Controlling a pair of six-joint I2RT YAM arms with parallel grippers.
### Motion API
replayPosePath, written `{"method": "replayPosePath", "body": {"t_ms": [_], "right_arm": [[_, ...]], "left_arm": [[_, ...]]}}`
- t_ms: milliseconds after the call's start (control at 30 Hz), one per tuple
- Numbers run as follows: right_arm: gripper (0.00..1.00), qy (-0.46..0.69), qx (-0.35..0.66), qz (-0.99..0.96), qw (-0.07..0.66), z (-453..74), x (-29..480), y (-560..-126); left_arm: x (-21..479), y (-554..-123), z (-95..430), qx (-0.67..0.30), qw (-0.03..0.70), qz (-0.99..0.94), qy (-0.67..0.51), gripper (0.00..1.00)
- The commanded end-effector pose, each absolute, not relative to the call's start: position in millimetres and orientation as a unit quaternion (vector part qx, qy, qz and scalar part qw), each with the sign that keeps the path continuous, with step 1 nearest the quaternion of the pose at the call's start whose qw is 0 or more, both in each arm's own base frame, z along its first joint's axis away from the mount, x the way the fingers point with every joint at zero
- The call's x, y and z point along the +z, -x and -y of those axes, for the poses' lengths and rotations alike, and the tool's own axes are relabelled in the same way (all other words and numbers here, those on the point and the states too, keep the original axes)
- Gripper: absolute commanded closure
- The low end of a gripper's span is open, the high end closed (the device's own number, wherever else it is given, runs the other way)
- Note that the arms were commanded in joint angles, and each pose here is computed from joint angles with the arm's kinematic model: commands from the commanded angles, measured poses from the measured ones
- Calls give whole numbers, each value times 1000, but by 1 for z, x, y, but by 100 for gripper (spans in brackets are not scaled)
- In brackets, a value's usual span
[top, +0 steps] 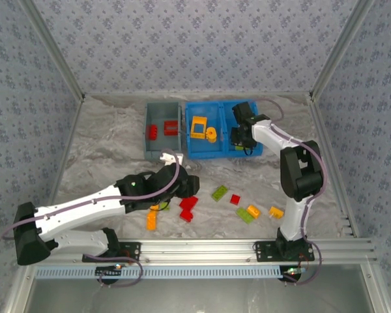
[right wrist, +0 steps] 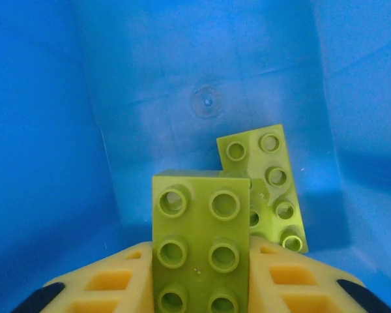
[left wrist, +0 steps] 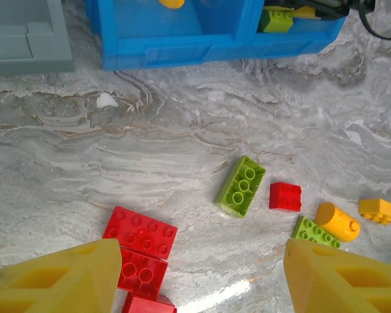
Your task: Sort the legos into containers by color
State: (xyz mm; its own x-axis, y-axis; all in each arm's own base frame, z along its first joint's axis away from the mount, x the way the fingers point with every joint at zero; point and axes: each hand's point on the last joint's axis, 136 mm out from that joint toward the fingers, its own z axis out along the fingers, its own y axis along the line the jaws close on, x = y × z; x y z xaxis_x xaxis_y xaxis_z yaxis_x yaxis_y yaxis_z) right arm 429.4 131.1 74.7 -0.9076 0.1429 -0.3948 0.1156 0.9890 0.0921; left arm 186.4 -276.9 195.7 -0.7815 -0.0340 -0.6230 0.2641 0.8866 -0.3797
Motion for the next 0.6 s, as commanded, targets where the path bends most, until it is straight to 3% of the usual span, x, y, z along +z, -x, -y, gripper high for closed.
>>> {"method": "replayPosePath", "body": {"t_ms": [0,67,300,433,567], "right_arm": [[54,-61,39,-977,202,-133,81,-432],[46,-58,37,-973,219,-133,95,-432],[39,-34,25,-944,328,-139,188,-417],[36,-7,30,-924,381,-151,225,-379],[35,27,39,-918,394,-165,222,-325]], "left_arm": [[193,-183,278,-223,312,-921,-67,33],[187,-182,276,-209,305,-927,-68,33],[136,-180,266,-155,222,-963,-7,32],[108,-180,270,-153,174,-972,50,30],[89,-188,267,-140,154,-973,104,26]]}}
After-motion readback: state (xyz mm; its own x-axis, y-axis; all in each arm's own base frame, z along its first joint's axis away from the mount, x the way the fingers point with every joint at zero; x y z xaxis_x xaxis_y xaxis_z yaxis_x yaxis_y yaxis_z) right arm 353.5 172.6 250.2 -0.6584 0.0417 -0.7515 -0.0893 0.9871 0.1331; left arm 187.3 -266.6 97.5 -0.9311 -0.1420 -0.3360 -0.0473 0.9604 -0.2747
